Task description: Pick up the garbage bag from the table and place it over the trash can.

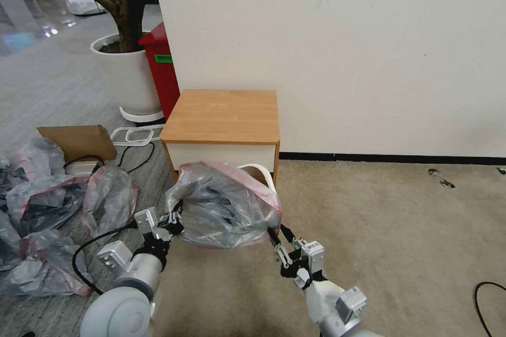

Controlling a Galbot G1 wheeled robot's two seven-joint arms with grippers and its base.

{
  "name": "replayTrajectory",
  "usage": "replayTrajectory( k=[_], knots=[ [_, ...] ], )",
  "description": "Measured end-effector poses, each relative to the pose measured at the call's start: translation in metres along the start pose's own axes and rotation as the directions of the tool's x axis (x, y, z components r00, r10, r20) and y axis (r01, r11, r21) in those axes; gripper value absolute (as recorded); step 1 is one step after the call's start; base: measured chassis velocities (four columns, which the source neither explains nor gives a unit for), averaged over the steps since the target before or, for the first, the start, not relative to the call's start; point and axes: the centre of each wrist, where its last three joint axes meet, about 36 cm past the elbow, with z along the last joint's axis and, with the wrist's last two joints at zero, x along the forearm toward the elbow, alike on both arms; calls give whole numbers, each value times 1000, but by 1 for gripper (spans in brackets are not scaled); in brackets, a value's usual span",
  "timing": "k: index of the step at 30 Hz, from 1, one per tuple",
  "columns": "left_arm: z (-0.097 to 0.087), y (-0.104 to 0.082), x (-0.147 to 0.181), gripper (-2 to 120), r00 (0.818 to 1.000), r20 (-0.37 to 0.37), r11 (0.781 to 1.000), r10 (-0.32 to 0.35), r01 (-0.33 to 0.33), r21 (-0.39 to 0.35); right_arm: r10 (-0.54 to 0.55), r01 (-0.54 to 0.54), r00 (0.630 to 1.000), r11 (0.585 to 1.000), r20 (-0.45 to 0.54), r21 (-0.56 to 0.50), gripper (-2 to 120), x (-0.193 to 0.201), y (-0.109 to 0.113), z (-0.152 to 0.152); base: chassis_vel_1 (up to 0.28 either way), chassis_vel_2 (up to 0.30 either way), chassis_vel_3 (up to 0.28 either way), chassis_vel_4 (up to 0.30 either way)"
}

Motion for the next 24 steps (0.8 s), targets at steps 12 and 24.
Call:
replayTrajectory(
  k=[12, 24],
  knots=[
    [4, 7, -4, 0, 1000, -13, 1000, -20, 20, -7, -37, 19, 995, 981, 93, 193, 86, 19, -6, -11, 0, 0, 0, 0],
    [4, 0, 1, 0, 1000, -21, 1000, 2, -3, -16, -13, -37, 960, 984, 278, 173, 100, -24, -41, -24, 0, 0, 0, 0]
  ],
)
